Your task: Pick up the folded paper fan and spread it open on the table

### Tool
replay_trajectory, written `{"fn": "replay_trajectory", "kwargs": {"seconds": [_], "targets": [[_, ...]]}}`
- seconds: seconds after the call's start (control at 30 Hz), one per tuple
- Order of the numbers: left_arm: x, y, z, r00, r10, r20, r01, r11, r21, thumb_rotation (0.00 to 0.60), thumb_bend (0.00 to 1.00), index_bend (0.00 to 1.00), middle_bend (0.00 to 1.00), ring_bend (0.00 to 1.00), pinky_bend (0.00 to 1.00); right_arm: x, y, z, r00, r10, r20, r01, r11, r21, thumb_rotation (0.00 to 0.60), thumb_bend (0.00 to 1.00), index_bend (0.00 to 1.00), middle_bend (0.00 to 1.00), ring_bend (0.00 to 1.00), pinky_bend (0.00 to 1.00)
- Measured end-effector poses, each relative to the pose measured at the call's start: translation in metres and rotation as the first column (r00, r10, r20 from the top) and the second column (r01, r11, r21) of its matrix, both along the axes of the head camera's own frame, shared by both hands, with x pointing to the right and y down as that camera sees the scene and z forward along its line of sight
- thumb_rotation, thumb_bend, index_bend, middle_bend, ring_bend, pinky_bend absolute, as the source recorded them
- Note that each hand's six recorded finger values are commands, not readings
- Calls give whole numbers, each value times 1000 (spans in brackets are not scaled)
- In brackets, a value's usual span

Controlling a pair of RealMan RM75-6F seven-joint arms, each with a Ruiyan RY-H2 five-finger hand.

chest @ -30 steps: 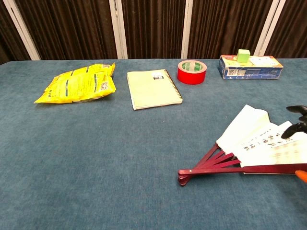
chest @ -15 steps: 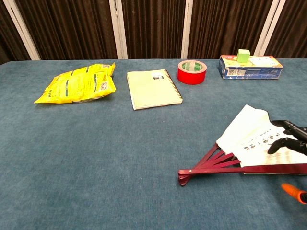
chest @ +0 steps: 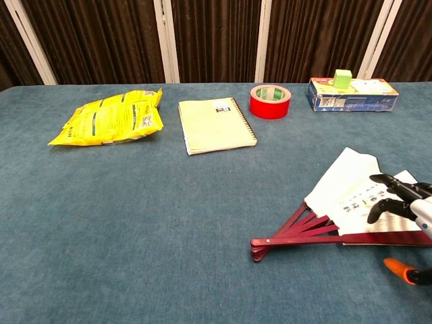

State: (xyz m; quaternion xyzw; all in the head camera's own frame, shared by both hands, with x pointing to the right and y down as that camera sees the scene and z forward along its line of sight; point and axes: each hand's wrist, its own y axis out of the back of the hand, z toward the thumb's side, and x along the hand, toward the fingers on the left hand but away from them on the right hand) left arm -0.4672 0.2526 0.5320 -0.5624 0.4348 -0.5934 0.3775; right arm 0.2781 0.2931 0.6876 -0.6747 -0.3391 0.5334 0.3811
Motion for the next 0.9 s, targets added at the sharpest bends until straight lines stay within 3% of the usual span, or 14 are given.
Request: {"fn": "replay_trajectory", "kwargs": {"seconds": [0.9], "targets": [[2, 1, 2, 1000, 5, 12, -5, 1000, -3, 600, 225, 162, 0, 0, 47, -7, -17, 16, 999, -21, -30, 20, 1000, -9, 600, 311, 500, 77, 149, 137]]}}
